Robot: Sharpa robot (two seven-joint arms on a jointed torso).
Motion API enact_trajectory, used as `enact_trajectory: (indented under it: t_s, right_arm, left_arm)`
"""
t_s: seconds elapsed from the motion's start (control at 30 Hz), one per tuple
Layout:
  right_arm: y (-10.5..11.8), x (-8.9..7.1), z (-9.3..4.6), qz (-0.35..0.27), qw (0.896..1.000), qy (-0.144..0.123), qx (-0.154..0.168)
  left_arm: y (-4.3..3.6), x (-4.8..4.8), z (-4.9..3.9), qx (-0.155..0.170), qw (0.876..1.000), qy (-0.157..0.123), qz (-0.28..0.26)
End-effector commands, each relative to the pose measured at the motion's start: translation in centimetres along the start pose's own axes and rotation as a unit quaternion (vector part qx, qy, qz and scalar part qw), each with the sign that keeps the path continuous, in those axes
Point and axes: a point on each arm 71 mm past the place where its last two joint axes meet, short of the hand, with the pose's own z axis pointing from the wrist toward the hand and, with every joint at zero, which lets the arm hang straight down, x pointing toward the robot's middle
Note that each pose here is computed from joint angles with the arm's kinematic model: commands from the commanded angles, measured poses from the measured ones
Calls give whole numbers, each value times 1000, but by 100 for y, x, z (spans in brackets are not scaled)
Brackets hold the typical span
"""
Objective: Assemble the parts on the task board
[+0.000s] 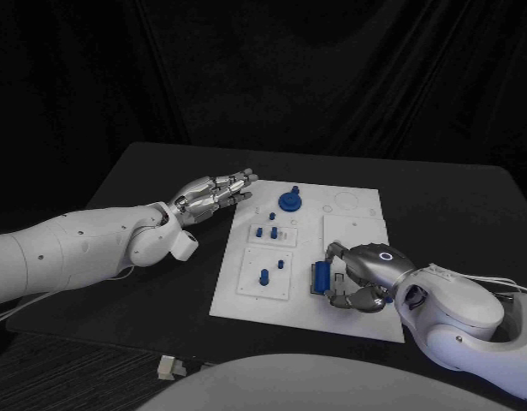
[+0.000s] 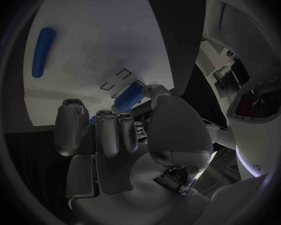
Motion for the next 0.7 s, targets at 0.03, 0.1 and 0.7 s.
enact_trajectory:
  t_s: [0.03, 0.1, 0.7]
  right_arm:
    - [13, 17, -7, -6, 1000, 9, 1]
    - [14, 20, -6, -7, 1000, 11, 2]
    - [12, 51, 15, -15, 999, 30, 12]
  left_arm:
    - [-9, 19, 10, 10, 1000, 5, -8]
    - [-8, 19, 10, 10, 1000, 5, -8]
    - [-2, 24, 14, 7, 1000, 7, -10]
